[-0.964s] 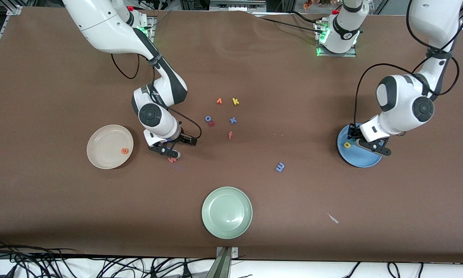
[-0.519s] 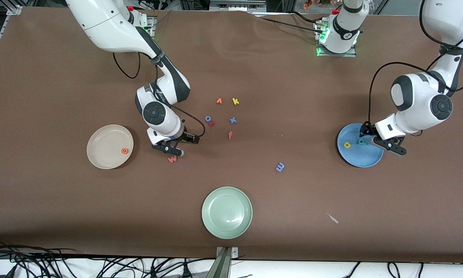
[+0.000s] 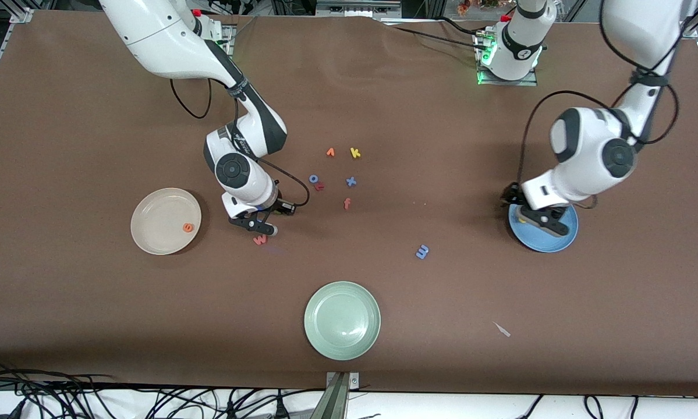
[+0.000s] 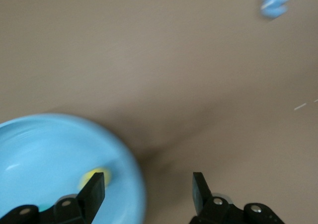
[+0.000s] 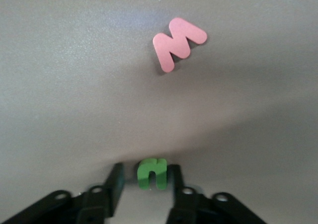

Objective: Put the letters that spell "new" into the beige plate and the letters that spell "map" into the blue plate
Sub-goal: 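Place teal P on the blue plate while the right gripper grasps green n, then carry green n to the beige plate while the left gripper grasps blue E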

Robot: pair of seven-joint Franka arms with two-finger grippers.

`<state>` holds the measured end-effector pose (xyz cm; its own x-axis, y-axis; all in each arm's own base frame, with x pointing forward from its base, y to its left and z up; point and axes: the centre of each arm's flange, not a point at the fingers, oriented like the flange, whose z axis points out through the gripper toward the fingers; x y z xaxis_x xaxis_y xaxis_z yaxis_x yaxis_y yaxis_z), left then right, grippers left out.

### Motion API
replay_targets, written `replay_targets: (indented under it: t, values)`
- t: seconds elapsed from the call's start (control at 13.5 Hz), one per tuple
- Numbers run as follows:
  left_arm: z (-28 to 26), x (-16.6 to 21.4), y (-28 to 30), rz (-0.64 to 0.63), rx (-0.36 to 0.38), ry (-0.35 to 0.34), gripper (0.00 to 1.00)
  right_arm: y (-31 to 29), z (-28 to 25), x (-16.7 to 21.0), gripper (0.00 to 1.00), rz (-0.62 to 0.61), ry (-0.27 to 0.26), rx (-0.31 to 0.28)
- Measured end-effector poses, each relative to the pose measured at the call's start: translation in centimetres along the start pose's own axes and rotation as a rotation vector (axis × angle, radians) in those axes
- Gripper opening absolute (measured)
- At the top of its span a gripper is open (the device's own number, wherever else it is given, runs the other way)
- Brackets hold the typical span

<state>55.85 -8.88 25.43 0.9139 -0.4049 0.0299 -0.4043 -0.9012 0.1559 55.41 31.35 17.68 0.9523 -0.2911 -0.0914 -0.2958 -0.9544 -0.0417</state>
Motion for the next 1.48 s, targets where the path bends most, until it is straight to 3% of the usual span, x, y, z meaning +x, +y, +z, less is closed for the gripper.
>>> replay_targets:
  t: [0.07, 0.22, 0.59, 0.82, 1.48]
  values:
    - [0.3, 1.2, 2.6, -0.002, -0.011, 0.011, 0.79, 0.0, 0.0, 0.0, 0.41, 0.000, 0.000, 0.000]
    - [0.8, 4.1, 7.3, 0.031, -0.014, 0.039, 0.79, 0.0, -0.1, 0.0, 0.26, 0.000, 0.001, 0.000]
    - [4.5, 10.1, 14.8, 0.087, -0.032, 0.068, 0.79, -0.5, -2.1, 1.3, 0.26, 0.004, -0.032, -0.033]
    - [7.5, 11.2, 14.8, 0.088, -0.014, 0.102, 0.79, 0.3, -4.8, 3.7, 0.26, -0.019, -0.061, -0.056]
    - [9.9, 13.4, 13.7, 0.081, 0.020, 0.162, 0.77, 11.6, -7.3, 11.5, 0.26, -0.314, -0.145, -0.107]
